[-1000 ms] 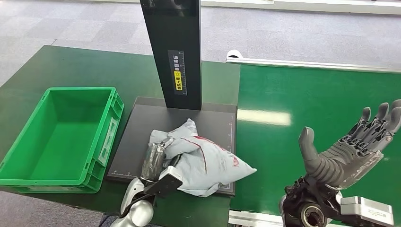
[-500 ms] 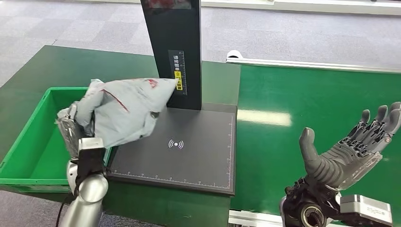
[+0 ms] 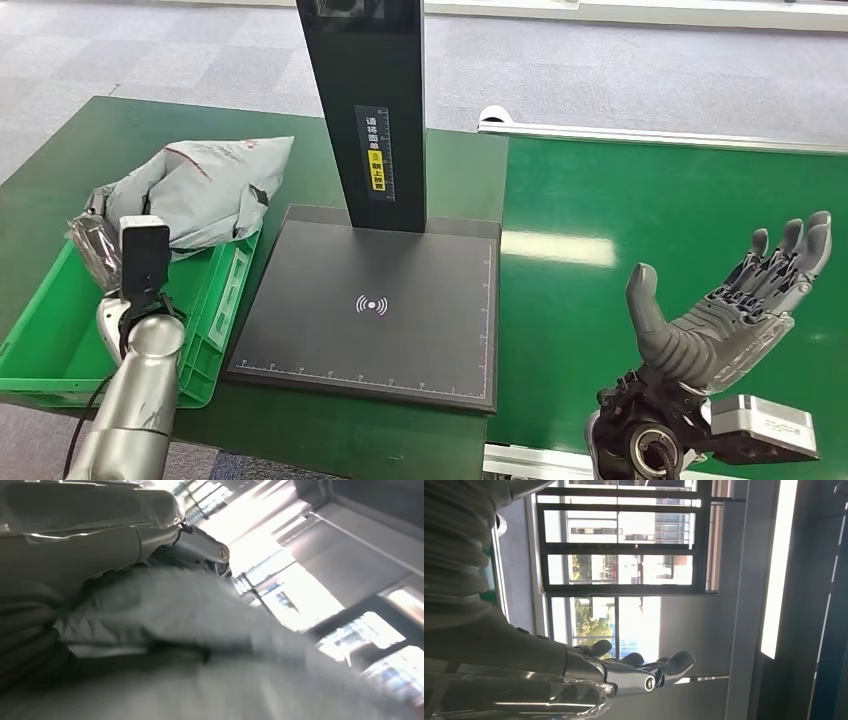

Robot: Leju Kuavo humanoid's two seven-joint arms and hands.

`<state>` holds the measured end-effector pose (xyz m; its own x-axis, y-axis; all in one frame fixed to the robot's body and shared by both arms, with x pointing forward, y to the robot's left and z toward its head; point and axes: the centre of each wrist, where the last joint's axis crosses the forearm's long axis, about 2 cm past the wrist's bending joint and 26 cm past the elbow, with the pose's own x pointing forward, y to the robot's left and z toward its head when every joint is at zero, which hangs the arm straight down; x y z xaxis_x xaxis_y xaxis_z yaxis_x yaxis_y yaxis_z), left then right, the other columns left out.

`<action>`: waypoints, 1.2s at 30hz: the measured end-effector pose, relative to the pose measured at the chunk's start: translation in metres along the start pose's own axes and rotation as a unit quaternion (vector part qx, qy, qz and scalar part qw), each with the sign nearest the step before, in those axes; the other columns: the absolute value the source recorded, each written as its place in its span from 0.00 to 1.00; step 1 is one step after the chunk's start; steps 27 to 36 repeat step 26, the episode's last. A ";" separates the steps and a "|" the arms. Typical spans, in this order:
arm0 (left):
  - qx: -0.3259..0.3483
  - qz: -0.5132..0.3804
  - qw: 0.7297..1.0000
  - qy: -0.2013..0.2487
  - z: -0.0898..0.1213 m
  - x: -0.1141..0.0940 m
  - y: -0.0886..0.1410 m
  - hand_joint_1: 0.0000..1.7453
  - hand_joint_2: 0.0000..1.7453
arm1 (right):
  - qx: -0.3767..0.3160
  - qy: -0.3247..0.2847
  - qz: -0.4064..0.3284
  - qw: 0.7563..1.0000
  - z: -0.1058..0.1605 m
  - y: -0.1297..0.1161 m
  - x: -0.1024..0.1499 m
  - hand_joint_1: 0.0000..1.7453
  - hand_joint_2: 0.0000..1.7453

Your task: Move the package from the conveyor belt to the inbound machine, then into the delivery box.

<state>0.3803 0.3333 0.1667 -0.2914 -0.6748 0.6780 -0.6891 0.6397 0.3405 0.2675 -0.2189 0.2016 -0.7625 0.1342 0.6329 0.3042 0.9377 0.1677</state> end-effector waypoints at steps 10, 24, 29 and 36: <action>-0.016 -0.067 0.989 0.131 -0.017 -0.049 0.004 0.00 1.00 | 0.002 0.017 0.006 1.000 0.006 -0.002 -0.007 0.00 1.00; 0.145 0.082 0.972 0.167 -0.015 -0.068 0.027 0.00 1.00 | 0.016 0.050 0.022 0.998 0.013 -0.004 -0.014 0.00 1.00; 0.157 0.116 0.970 0.143 -0.014 -0.056 0.027 0.00 1.00 | 0.023 0.053 0.025 0.998 0.014 -0.003 -0.015 0.00 1.00; 0.157 0.116 0.970 0.143 -0.014 -0.056 0.027 0.00 1.00 | 0.023 0.053 0.025 0.998 0.014 -0.003 -0.015 0.00 1.00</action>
